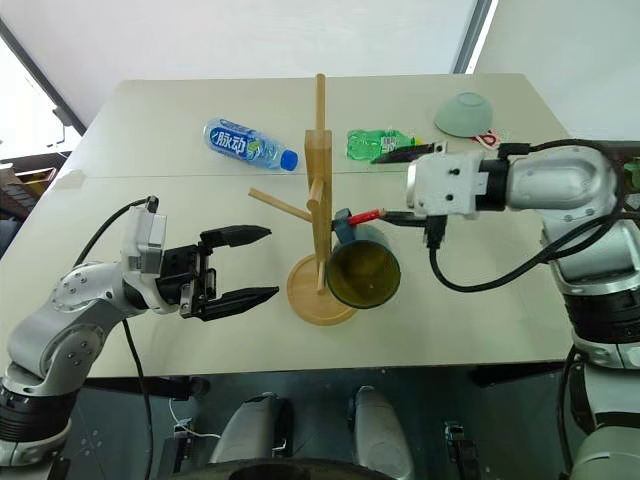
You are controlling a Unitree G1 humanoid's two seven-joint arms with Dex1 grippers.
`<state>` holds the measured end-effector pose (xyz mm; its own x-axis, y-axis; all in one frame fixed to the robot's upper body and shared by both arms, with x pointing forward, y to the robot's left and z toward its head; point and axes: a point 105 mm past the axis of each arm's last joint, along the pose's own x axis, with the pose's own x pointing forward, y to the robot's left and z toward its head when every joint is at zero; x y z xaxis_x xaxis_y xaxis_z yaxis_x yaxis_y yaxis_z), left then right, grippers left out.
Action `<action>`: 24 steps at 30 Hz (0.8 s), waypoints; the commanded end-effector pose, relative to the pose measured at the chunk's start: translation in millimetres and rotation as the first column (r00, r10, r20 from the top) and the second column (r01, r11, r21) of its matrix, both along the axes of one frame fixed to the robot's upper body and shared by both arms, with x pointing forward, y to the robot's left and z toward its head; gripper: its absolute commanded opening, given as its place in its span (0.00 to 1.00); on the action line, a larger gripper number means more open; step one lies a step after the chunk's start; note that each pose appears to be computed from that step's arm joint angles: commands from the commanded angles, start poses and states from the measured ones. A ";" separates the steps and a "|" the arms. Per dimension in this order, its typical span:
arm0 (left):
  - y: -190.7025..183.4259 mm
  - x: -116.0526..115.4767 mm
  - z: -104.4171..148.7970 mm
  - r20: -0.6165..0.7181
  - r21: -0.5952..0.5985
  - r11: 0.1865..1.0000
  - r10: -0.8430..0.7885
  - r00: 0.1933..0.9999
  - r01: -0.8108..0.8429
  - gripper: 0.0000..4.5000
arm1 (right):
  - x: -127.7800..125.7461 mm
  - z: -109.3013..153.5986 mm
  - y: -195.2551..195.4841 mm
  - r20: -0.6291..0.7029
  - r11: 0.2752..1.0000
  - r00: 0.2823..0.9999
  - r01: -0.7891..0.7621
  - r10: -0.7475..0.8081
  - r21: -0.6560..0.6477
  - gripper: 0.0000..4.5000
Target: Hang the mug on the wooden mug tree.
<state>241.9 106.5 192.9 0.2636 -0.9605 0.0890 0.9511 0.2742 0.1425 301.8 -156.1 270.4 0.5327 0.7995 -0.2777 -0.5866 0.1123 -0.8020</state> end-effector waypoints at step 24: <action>107.8 70.6 -85.1 -0.192 -0.051 0.517 0.835 0.516 -0.855 1.00 | 26.2 -141.0 -69.4 -0.442 0.438 0.819 0.570 -0.365 0.695 0.78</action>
